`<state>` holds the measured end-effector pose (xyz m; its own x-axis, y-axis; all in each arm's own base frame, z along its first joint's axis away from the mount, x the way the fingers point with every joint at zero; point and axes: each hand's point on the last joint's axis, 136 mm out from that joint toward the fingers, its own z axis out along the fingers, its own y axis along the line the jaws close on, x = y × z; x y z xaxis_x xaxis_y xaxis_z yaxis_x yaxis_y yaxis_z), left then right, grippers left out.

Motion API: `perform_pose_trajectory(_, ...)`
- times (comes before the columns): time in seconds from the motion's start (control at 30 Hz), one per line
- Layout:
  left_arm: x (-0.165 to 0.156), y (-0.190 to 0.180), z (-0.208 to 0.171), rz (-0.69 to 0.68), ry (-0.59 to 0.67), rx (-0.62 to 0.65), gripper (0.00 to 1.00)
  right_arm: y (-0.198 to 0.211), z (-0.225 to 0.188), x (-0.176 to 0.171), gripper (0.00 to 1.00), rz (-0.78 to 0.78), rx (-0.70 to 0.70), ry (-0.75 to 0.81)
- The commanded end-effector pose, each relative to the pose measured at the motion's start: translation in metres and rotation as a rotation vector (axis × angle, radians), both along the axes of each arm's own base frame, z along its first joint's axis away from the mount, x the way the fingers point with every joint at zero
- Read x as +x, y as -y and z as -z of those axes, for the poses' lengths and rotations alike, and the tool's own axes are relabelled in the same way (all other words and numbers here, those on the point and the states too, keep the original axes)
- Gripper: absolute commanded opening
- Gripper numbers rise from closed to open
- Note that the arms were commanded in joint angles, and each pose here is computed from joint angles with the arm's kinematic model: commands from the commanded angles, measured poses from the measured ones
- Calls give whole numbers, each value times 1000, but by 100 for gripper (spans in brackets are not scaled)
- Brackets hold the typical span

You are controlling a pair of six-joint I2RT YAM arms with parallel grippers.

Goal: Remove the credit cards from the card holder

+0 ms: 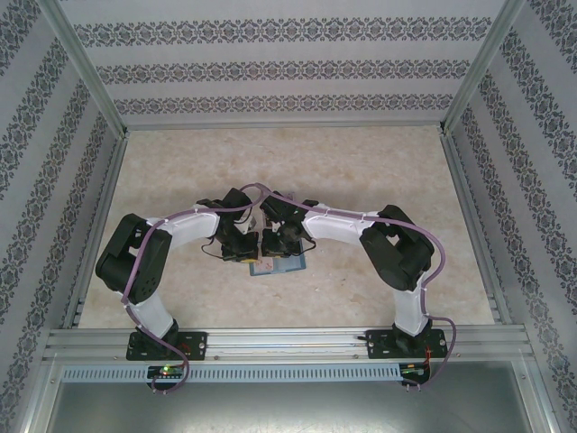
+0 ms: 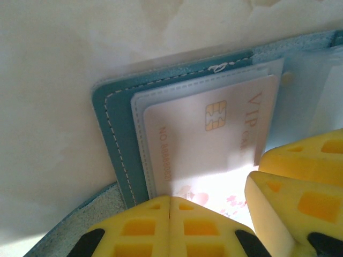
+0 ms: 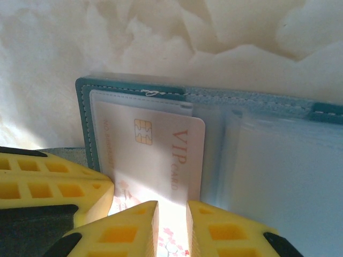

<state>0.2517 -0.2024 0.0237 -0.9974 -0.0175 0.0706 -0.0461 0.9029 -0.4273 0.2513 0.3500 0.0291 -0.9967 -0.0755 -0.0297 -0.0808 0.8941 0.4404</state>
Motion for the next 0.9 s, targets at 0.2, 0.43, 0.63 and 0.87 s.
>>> perform_pose_trajectory(0.2, -3, -5, 2, 24, 5, 46, 0, 10, 19, -5, 22, 8, -34, -46)
perform_pose_trajectory(0.43, -4, -5, 1, 24, 4, 45, 0, 20, 22, -5, 25, 10, -89, -34)
perform_pose_trajectory(0.63, -3, -6, -1, 24, 9, 47, 0, 27, 20, -3, 28, 7, -128, -18)
perform_pose_trajectory(0.87, -4, -7, -2, 25, 12, 51, 0, 27, 14, -1, 27, 8, -127, -1)
